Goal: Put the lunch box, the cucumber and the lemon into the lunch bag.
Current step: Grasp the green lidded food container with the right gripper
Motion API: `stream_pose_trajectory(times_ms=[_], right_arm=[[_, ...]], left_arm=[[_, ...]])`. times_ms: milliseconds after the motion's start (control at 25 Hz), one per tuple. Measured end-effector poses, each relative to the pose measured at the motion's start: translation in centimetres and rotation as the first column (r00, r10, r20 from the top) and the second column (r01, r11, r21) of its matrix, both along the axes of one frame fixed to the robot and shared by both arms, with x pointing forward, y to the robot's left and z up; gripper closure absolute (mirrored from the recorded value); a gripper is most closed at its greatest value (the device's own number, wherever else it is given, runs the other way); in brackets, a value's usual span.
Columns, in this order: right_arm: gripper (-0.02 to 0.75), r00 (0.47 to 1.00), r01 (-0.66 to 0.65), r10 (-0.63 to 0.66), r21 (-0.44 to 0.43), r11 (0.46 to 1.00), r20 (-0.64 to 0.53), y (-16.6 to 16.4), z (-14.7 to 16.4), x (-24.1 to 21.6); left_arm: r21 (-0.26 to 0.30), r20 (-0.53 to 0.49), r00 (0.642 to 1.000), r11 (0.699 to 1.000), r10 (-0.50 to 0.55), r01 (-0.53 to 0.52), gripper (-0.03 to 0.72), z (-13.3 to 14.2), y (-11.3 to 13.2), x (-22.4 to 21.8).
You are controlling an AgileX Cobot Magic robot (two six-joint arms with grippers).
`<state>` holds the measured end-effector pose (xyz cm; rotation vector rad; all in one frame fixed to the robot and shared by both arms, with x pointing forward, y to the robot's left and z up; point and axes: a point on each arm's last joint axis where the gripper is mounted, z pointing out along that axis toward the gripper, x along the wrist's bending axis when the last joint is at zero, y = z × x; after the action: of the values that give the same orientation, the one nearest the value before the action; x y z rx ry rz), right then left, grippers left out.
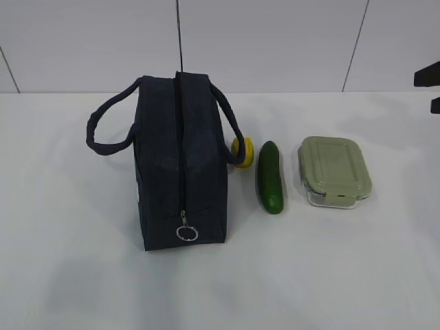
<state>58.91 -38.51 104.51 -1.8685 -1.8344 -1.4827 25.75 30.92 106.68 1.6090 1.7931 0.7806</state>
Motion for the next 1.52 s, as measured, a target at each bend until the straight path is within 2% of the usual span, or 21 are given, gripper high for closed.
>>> stream_pose_trajectory(times_ms=[440,640,1200,1520], right_arm=[[0.148,0.999,-0.044,0.043,0.062,0.997,0.003,0.2,-5.7,0.3],[0.148,0.998,-0.054,0.055,0.082,0.995,-0.004,0.5,-8.2,-0.1],[0.15,0.998,-0.043,0.047,0.11,0.993,-0.033,0.2,-11.0,0.5],[0.151,0.998,-0.04,0.045,0.118,0.992,-0.039,0.2,-11.6,0.6]], left_arm=[[0.0,0.007,1.0,1.0,0.002,-0.002,0.106,0.4,0.0,-0.2],[0.002,-0.039,0.999,1.0,0.007,-0.007,0.106,0.1,0.1,-0.5],[0.004,-0.029,1.0,1.0,0.006,-0.006,0.106,0.2,0.1,-0.4],[0.0,0.061,0.998,1.0,-0.003,0.003,0.106,0.8,0.0,0.1]])
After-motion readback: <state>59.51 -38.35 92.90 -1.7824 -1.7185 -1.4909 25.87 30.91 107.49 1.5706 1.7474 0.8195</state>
